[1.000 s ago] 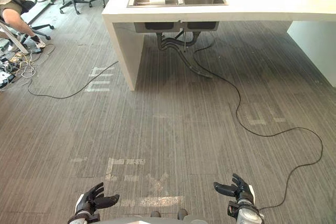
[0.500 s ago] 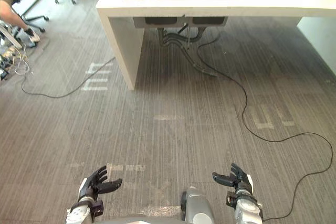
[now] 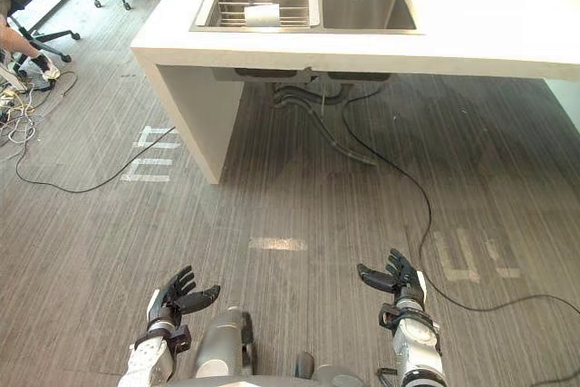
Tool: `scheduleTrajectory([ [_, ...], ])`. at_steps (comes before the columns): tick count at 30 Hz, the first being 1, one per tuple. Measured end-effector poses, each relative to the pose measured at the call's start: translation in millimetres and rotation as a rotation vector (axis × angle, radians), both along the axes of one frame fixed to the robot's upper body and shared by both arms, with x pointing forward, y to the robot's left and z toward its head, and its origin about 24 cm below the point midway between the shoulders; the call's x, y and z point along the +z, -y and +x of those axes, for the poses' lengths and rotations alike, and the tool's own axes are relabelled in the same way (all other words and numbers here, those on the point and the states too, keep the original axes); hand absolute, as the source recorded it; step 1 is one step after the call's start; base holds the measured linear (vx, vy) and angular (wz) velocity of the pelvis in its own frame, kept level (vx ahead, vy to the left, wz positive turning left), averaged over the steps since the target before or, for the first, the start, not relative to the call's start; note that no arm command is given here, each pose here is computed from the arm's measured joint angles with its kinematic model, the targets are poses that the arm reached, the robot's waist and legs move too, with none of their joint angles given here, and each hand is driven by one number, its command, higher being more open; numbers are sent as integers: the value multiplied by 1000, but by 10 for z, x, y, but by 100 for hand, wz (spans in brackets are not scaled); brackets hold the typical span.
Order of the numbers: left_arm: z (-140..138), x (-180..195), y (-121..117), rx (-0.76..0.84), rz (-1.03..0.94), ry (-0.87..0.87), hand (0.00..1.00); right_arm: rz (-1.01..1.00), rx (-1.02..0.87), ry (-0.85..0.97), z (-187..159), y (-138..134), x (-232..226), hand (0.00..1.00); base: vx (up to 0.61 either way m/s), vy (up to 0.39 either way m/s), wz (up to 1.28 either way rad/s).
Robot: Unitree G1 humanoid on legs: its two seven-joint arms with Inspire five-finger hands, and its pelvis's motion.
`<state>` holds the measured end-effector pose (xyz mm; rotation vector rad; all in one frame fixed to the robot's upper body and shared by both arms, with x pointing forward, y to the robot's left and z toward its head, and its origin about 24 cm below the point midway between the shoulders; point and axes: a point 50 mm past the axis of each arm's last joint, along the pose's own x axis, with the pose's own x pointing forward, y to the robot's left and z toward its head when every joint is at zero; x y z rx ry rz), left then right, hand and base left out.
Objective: Walk over to the sink, pick up the cup, carry it to the dishwasher, place the cup inside the dishwasher, then close the dishwasher door
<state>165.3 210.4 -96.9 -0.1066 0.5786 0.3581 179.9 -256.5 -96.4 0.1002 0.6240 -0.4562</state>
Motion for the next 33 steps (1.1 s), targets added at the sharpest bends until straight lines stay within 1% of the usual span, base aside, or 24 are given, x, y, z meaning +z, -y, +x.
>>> scheduleTrajectory([
  [2,50,101,-24,5,23,44,90,13,-6,-32,-66,-31,-60,90,600,174,-25],
  [4,154,294,19,-17,38,137,90,16,-20,-57,-164,-21,-104,90,612,162,-16],
  [5,240,457,85,-57,48,215,90,19,-33,-77,-238,-15,-137,90,562,153,-2],
  [6,322,663,138,-98,62,308,90,36,-39,-93,-292,-66,-178,90,560,152,4],
  [8,435,912,213,-145,76,421,90,55,-40,-110,-356,-123,-221,90,486,101,15],
  [9,508,1105,260,-169,88,506,90,67,-19,-119,-369,-178,-241,90,622,86,8],
  [10,541,1328,288,-173,105,603,90,78,0,-107,-348,-253,-237,90,601,64,-1],
  [11,553,1440,299,-172,114,654,90,85,6,-97,-334,-290,-230,90,442,-6,-6],
  [13,577,1833,334,-167,152,843,90,104,38,-76,-322,-400,-218,90,426,-70,-6],
  [16,582,2051,339,-130,179,964,90,107,43,-99,-423,-398,-251,90,504,-169,20],
  [18,629,2143,337,-100,184,1010,90,102,41,-120,-469,-371,-277,90,704,-284,53],
  [19,640,2144,355,-73,172,1011,90,85,55,-161,-522,-310,-316,90,742,-288,39],
  [21,653,2175,351,-56,189,1022,90,82,57,-181,-527,-277,-336,90,579,-242,23],
  [25,666,2250,420,-51,155,1061,90,80,73,-187,-605,-299,-340,90,465,-201,36],
  [27,616,2367,390,-44,170,1117,90,79,77,-164,-575,-307,-311,90,409,-105,-20],
  [30,564,2513,347,-38,195,1201,90,81,76,-106,-442,-284,-241,90,281,13,-25],
  [32,586,2534,316,-55,227,1205,90,73,74,-97,-441,-258,-230,90,257,143,-20],
  [33,608,2535,314,-67,236,1203,90,50,72,-98,-455,-174,-210,90,277,217,-2],
])
